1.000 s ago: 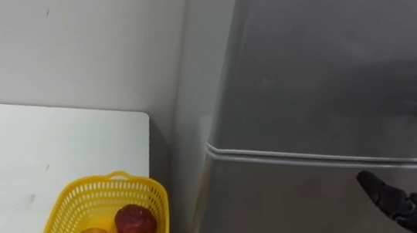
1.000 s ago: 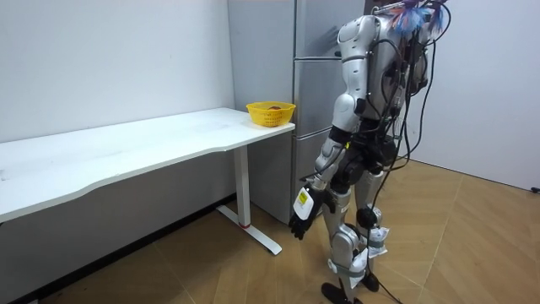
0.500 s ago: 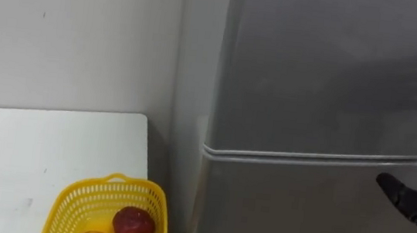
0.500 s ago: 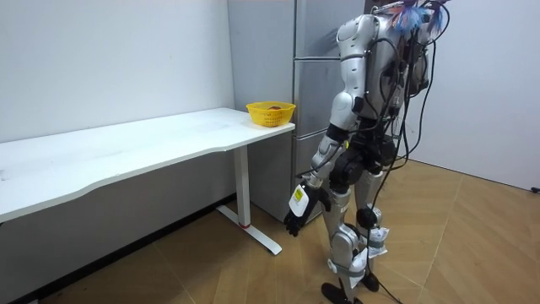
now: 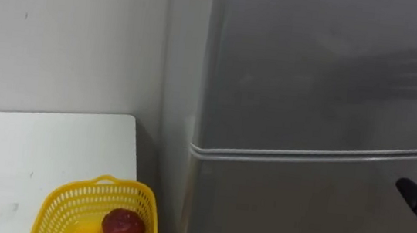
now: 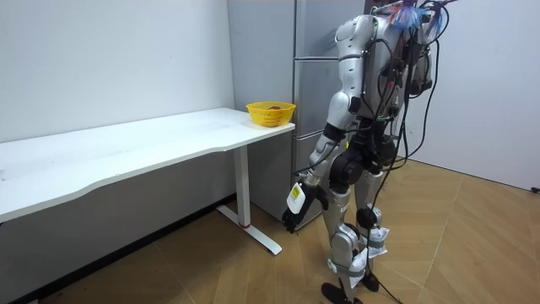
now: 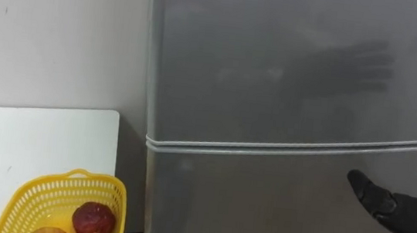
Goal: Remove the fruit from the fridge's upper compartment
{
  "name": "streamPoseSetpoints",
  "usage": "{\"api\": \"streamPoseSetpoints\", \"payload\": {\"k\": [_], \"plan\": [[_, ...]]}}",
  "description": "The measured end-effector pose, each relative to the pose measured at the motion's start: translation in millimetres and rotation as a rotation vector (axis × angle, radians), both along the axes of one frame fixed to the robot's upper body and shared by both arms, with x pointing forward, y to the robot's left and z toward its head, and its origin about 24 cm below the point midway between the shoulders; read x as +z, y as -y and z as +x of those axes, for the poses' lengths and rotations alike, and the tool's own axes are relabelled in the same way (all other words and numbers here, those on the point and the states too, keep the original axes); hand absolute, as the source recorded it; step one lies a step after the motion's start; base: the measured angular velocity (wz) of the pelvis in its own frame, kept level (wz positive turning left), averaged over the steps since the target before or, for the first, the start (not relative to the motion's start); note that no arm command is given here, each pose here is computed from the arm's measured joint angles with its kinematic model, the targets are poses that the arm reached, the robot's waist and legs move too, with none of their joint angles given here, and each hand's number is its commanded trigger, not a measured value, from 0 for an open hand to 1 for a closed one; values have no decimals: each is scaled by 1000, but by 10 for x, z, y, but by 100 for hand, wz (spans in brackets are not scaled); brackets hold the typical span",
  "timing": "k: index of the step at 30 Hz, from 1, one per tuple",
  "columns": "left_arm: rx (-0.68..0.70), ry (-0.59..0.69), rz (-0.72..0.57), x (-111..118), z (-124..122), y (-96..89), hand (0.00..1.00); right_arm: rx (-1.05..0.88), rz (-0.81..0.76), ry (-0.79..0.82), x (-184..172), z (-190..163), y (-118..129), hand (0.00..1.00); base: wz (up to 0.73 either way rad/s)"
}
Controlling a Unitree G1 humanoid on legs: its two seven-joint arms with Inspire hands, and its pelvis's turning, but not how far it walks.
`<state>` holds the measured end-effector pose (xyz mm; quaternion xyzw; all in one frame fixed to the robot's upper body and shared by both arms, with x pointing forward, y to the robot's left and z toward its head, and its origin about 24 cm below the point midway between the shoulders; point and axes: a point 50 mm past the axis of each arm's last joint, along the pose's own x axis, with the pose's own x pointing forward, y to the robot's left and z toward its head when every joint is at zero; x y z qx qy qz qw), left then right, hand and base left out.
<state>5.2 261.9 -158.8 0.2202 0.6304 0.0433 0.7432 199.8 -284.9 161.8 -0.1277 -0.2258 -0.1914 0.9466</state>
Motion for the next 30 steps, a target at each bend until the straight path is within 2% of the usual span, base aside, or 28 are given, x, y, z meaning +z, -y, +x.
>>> {"api": "streamPoseSetpoints", "payload": {"k": [6, 12, 21, 30], "plan": [[-3, 11, 6, 4, 22, -2, 0, -69, 21, 17, 3, -62, 87, 0, -7], [-6, 32, 28, 19, 78, -16, 0, -152, 78, -56, -221, -197, 173, 0, -2], [-17, 67, 33, 39, 170, -21, 0, -345, 194, -236, -722, -328, 418, 0, -5], [-21, 62, 31, 34, 151, -5, 0, -468, 327, -508, -1476, -516, 427, 0, -3]]}}
